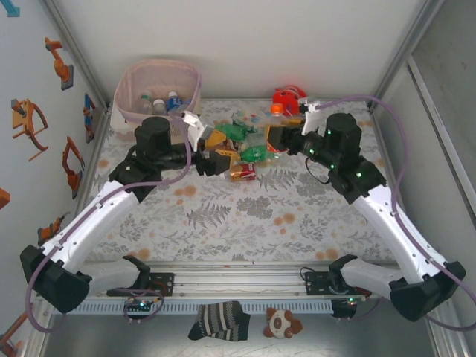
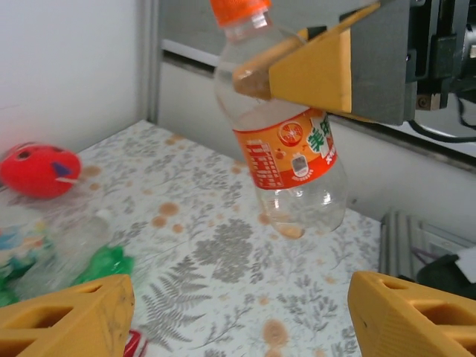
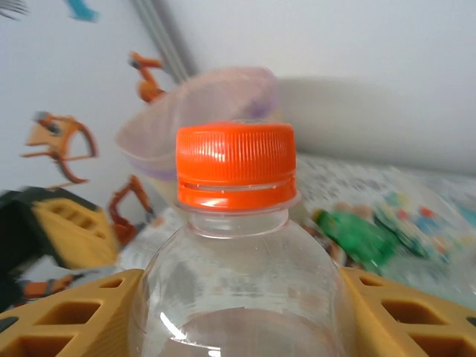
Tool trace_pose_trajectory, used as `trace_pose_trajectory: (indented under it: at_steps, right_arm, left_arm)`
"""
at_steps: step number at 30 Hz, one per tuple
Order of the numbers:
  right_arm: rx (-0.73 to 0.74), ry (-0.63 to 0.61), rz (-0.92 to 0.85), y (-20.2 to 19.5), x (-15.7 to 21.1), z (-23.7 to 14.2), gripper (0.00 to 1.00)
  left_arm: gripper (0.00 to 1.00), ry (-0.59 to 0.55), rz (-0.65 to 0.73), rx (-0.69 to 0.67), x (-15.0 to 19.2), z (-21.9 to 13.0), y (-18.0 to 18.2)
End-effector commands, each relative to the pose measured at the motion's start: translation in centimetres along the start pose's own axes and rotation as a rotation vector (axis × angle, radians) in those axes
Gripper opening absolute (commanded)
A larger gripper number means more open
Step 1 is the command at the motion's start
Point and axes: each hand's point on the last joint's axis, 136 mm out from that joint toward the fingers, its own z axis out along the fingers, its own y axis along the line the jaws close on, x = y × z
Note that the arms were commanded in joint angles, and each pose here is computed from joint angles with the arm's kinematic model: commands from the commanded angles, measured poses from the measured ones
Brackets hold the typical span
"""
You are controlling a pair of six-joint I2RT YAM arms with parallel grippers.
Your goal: Put the plastic bottles in the bin
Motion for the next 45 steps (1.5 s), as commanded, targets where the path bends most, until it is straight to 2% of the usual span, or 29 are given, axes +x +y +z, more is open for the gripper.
trace_pose_trajectory:
  at_steps: [1, 9, 18, 27, 36, 45]
  right_arm:
    - [-0.209, -0.108, -0.08, 4.5, -2.5, -1.2, 0.53]
    - [-0.455, -0.188, -0.18, 9.8, -3.5, -3.3, 0.49]
    - [-0.638, -0.235, -0.258, 14.4, -4.3, -5.6, 0.47]
    - [-0.66, -0.268, -0.302, 16.0, -5.0, -6.8, 0.46]
    - [-0.64, -0.312, -0.31, 16.3, -5.9, -7.7, 0.46]
    - [-0.635, -0.302, -0.307, 16.3, -5.7, -7.5, 0.46]
  left_arm:
    - [0.77, -0.073, 0.063, 0.106, -2.8, 0.3, -2.9]
    - [0.81, -0.118, 0.129, 0.256, -4.8, 0.9, -7.3]
    - [0.81, -0.181, 0.149, 0.309, -7.1, 1.1, -9.1]
    - [0.64, -0.228, 0.172, 0.419, -8.5, 0.5, -11.7]
    - [0.57, -0.215, 0.178, 0.454, -7.8, 0.2, -12.5]
    - [0.5, -0.209, 0.184, 0.458, -7.4, 0.2, -12.6]
